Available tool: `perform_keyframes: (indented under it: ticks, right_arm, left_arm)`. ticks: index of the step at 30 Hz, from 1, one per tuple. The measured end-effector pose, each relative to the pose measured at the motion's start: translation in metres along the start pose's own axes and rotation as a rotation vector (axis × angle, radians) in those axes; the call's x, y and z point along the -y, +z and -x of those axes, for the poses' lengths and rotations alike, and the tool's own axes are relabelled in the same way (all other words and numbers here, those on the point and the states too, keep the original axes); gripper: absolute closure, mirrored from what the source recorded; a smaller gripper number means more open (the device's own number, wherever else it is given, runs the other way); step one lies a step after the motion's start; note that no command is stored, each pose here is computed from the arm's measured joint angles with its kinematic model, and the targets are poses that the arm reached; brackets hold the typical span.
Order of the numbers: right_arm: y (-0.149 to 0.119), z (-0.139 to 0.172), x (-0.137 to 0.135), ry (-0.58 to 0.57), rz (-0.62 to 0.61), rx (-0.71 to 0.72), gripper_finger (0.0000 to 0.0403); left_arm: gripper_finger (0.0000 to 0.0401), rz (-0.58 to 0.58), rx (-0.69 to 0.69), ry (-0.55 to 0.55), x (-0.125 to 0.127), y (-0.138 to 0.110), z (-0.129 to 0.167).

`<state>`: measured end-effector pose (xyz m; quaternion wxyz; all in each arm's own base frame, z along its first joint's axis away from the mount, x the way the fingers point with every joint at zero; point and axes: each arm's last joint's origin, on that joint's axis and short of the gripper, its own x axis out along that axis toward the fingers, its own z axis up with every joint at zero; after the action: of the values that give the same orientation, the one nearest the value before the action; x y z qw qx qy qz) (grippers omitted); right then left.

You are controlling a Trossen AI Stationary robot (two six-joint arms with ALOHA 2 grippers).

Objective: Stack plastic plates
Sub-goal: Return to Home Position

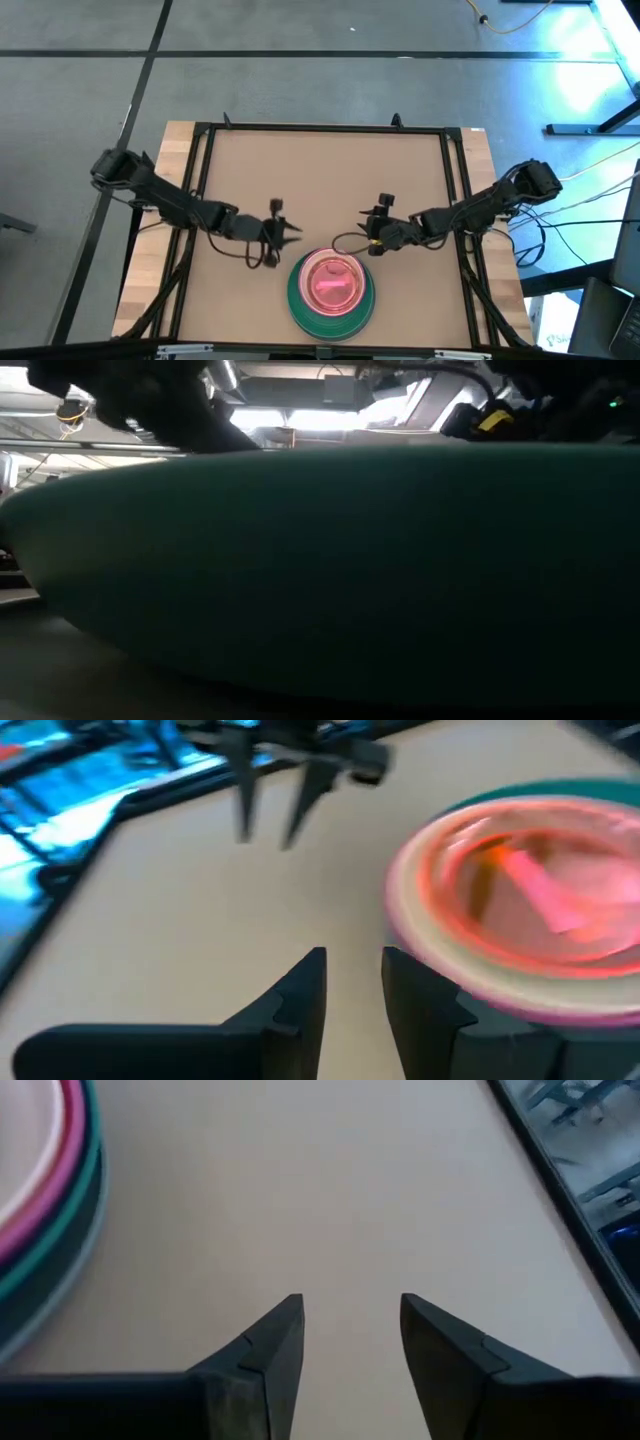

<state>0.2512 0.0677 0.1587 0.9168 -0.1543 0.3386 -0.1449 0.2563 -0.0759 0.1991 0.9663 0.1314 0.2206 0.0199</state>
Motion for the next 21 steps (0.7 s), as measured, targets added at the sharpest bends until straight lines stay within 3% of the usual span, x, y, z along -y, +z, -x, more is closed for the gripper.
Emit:
perform_keyframes:
  ticks: [5,10,21]
  right_arm:
    - [0.002,-0.009,0.014,0.030,0.036,-0.011,0.0242]
    - [0.005,-0.012,0.039,0.106,0.007,0.016,0.0252]
    - [-0.029,0.010,0.091,0.301,-0.178,0.308,0.0338]
  left_arm:
    - [0.0309,0.024,0.014,0.111,-0.040,-0.008,0.010]
    - [0.0310,0.099,0.076,0.084,-0.070,-0.022,0.027]
    - [0.0315,0.234,0.160,0.158,-0.080,-0.070,0.059]
